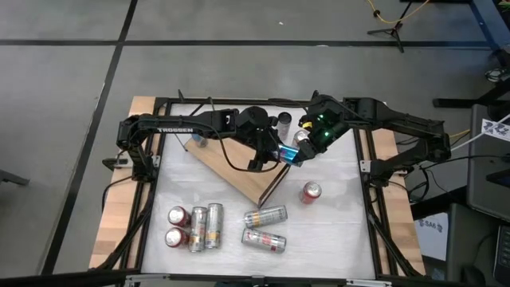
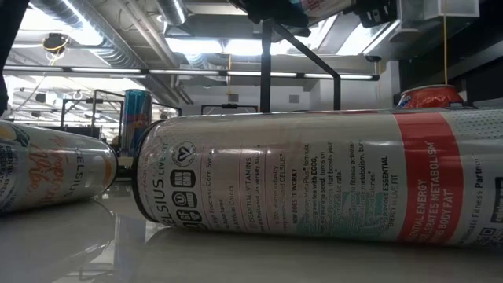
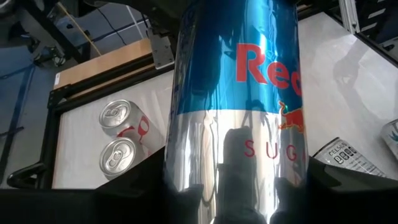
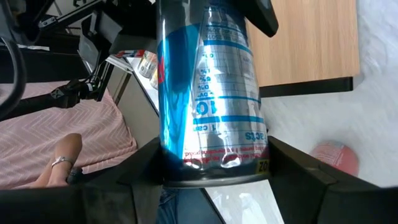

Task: Place canned beverage on shelf
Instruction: Put the blue soda can aligned with the blue soda can on the shelf

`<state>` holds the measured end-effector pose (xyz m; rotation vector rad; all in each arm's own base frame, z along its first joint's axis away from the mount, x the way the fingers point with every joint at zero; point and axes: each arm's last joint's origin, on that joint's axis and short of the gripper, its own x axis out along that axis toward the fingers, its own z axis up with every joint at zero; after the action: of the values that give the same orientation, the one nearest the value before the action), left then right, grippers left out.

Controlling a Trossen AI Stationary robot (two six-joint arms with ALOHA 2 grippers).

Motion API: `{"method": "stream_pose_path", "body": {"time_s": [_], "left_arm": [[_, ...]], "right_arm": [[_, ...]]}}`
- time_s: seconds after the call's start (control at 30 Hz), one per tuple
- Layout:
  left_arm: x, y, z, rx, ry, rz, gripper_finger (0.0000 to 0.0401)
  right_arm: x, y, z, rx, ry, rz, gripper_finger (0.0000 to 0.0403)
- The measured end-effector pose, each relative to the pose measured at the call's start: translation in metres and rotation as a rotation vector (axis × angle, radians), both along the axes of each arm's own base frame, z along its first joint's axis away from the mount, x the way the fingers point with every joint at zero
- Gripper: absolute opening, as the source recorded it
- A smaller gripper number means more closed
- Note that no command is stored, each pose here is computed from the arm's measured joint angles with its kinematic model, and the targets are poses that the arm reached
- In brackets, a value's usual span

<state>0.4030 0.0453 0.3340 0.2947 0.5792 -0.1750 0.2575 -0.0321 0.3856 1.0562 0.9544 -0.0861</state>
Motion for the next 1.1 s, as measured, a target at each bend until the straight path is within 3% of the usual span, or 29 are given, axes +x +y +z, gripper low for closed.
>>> {"method": "stream_pose_path", "body": {"time_s": [0.37, 0.67, 0.8, 0.97, 1.1], "left_arm": [[0.000, 0.000, 0.000, 0.001, 0.007, 0.006, 0.0214], [0.000, 0.002, -0.001, -0.013, 0.010, 0.040, 0.0214], [-0.004, 0.001, 0.000, -0.014, 0.036, 0.054, 0.0214], [-0.016, 0.002, 0.010, -0.029, 0.058, 0.152, 0.0215], [-0.024, 0.002, 0.015, -0.061, 0.077, 0.243, 0.0215]], "right_arm": [[0.000, 0.000, 0.000, -0.002, -0.001, 0.009, 0.0240], [0.001, -0.001, -0.002, -0.013, 0.015, -0.014, 0.0345], [0.000, -0.006, -0.002, -0.023, 0.006, -0.019, 0.0366], [-0.003, -0.017, 0.006, -0.147, -0.073, -0.011, 0.0369], [-0.009, -0.031, 0.026, -0.384, -0.157, -0.012, 0.0369]]}}
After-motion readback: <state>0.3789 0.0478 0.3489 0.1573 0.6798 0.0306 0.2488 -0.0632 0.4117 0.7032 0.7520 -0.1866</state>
